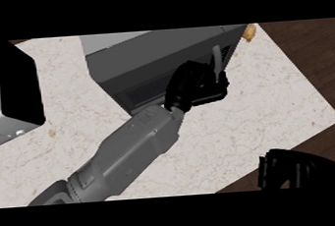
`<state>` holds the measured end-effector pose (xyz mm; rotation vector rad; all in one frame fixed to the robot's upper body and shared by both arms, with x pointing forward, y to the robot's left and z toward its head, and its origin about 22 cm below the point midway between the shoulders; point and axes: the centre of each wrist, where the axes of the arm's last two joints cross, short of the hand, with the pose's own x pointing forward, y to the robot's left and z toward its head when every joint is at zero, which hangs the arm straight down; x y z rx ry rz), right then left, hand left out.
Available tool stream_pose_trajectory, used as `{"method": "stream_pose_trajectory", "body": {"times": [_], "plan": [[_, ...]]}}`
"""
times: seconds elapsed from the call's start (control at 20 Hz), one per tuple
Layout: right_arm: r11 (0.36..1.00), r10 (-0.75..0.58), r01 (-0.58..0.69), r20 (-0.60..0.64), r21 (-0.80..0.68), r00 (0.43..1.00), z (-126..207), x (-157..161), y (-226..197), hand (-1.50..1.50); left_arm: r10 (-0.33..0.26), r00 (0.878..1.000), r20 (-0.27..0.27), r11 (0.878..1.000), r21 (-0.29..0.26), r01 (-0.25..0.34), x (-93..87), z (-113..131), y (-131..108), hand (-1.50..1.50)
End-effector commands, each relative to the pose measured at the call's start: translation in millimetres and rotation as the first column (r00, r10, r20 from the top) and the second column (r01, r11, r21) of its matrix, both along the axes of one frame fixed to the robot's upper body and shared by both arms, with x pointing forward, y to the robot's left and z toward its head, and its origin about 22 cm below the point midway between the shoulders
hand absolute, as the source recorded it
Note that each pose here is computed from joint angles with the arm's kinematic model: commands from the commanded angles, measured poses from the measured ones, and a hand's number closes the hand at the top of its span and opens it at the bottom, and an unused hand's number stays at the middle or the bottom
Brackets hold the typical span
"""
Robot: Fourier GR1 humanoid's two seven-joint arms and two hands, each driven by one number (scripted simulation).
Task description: Pick up the milk, place it into the microwave and close the microwave
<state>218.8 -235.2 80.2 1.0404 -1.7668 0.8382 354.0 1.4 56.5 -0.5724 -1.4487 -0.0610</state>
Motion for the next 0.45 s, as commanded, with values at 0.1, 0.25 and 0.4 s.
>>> {"method": "stream_pose_trajectory", "body": {"times": [0.1,0.25,0.4], "plan": [[0.999,-0.02,0.02,-0.004,0.026,1.0,-0.9,-19.3,12.9,1.5,0.157,0.979,-0.133,0.986,-0.032,-0.163,11.7,-46.4,49.1,1.5],[0.999,-0.019,0.019,-0.009,0.035,1.0,-2.1,-28.6,19.4,1.5,0.136,0.98,-0.141,0.988,-0.056,-0.146,11.8,-49.2,49.6,1.5],[0.999,-0.026,0.025,0.004,0.046,1.0,1.1,-36.0,26.3,1.5,0.116,0.985,-0.128,0.99,-0.065,-0.126,11.3,-51.8,49.0,1.5]]}}
